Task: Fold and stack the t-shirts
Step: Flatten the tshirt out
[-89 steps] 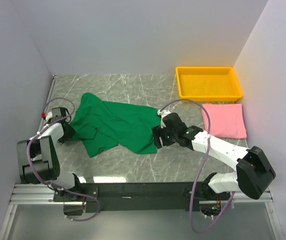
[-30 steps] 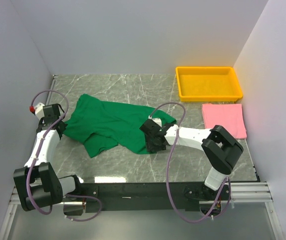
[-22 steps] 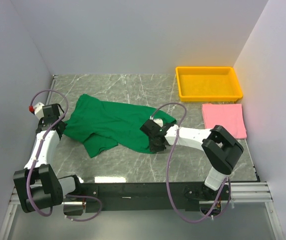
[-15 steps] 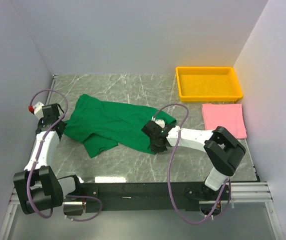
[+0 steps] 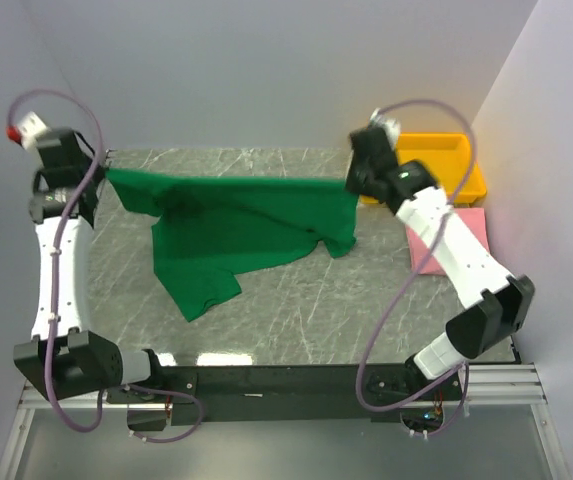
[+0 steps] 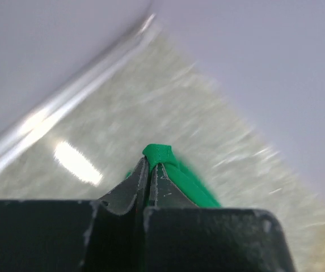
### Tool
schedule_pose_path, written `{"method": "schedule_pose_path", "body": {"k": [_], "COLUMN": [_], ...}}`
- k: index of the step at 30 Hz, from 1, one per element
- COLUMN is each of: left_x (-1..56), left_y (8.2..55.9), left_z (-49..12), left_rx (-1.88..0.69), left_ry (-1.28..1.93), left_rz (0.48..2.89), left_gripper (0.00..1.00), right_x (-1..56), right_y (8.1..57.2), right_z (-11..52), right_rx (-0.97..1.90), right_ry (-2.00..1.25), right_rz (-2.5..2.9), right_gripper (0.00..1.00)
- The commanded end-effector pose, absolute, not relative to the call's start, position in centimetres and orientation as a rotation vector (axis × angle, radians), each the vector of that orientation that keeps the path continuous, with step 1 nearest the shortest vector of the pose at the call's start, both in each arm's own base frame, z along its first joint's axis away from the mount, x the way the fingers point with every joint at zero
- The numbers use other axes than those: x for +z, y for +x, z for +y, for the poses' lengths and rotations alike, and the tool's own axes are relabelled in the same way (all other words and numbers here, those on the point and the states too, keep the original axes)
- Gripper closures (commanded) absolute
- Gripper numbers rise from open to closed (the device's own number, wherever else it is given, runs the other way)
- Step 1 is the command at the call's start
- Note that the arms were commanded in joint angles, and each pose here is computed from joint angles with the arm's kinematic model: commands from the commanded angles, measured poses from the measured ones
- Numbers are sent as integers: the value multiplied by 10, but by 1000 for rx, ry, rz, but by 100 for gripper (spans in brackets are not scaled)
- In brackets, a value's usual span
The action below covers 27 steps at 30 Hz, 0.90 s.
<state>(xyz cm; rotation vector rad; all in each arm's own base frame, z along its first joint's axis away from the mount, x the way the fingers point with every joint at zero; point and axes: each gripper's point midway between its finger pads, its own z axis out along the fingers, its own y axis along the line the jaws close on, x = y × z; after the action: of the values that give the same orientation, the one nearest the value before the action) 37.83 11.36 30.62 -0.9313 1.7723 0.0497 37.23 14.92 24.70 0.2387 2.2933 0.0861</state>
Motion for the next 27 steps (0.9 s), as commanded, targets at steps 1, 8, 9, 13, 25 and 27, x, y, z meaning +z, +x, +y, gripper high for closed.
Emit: {"method": "schedule_pose_path", "body": {"k": [1,8,9,13,25,27], "left_x": [433,577,585,618,677,670], "left_y": [362,261,249,176,92,119], "left_z": [123,110,109,102,95,93], "left_rx": [60,84,93,146,240,243], "left_ry": [-852,-736,-728,-706,-598,-567], "left_rz": [1520,1191,1166,1044,874,932], "left_gripper": [99,99,99,99,99,99], "right_x": [343,470,475,496,482,473], "right_y": [364,316,308,262,205,213], "right_z": [100,75,78,79,69,73], "right_rx": [-67,35,79,199,232,229], "right_ry": [202,128,90,-47,-211,-214], "right_rz": [2121,1838,1820,1703,1682,1702], "right_gripper": [100,100,100,100,100,100]}}
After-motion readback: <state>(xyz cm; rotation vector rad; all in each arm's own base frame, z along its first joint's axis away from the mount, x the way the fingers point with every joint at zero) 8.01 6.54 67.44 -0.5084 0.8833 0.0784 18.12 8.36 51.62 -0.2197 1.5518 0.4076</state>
